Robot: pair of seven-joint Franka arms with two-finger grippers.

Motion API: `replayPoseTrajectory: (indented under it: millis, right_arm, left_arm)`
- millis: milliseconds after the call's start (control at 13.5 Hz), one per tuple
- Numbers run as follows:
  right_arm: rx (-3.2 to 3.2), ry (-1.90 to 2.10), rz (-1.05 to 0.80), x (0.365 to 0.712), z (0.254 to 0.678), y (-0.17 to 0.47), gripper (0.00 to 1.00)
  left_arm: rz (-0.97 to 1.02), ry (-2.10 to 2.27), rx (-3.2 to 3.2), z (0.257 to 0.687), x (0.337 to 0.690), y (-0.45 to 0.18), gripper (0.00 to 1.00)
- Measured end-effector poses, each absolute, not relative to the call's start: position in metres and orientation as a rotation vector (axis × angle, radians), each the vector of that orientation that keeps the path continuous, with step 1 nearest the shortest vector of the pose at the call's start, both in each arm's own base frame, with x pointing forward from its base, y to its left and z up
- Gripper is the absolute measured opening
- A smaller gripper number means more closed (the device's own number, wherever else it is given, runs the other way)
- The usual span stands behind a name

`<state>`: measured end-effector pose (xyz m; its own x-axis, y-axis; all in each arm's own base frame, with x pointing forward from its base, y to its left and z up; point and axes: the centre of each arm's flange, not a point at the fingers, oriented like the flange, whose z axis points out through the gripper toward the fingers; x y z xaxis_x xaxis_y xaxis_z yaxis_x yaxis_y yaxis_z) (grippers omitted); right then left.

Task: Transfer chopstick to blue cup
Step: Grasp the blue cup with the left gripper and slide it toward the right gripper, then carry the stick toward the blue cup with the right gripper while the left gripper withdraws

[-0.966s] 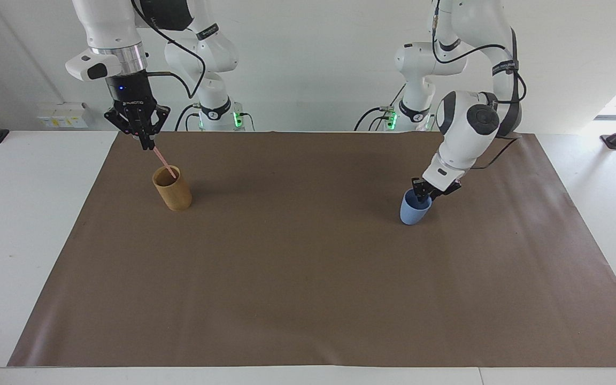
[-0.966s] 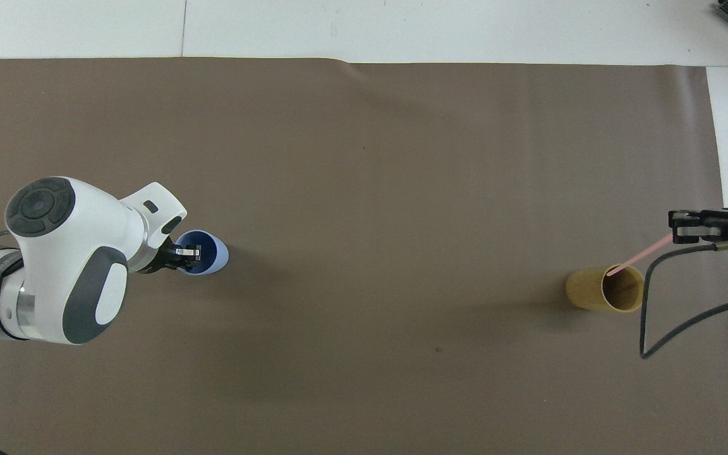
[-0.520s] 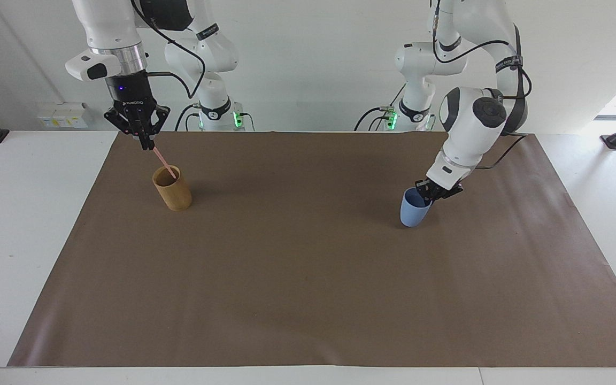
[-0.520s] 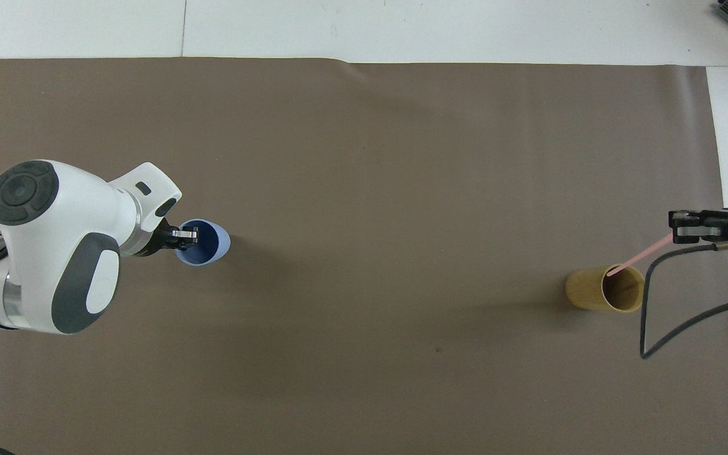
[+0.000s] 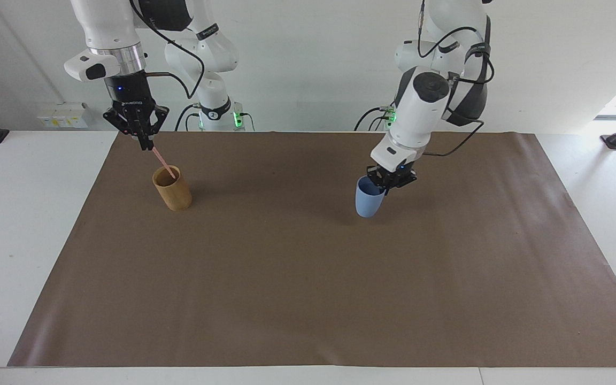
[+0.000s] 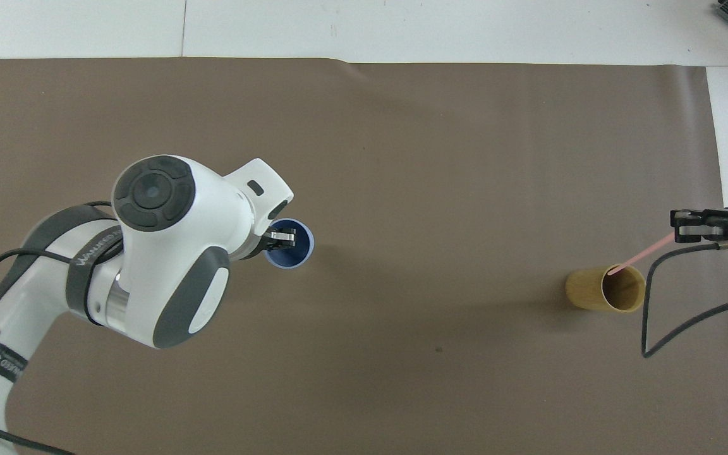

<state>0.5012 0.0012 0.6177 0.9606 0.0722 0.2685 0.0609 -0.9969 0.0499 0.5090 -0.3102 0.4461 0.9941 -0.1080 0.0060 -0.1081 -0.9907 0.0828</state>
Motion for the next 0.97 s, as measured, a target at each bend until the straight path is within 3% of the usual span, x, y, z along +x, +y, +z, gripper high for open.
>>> replayPoseTrajectory:
  millis: [297,966]
  right_arm:
    - [3.087,0.037,0.444,0.501,0.619,0.028,0.09]
    - [3.159,-0.07,0.461,0.479,0.622,0.145,0.09]
  left_arm:
    - [-0.046,-0.224,3.044,0.419,0.501,-0.385,0.05]
    - [-0.116,-0.28,3.06,0.387,0.491,-0.407,0.05]
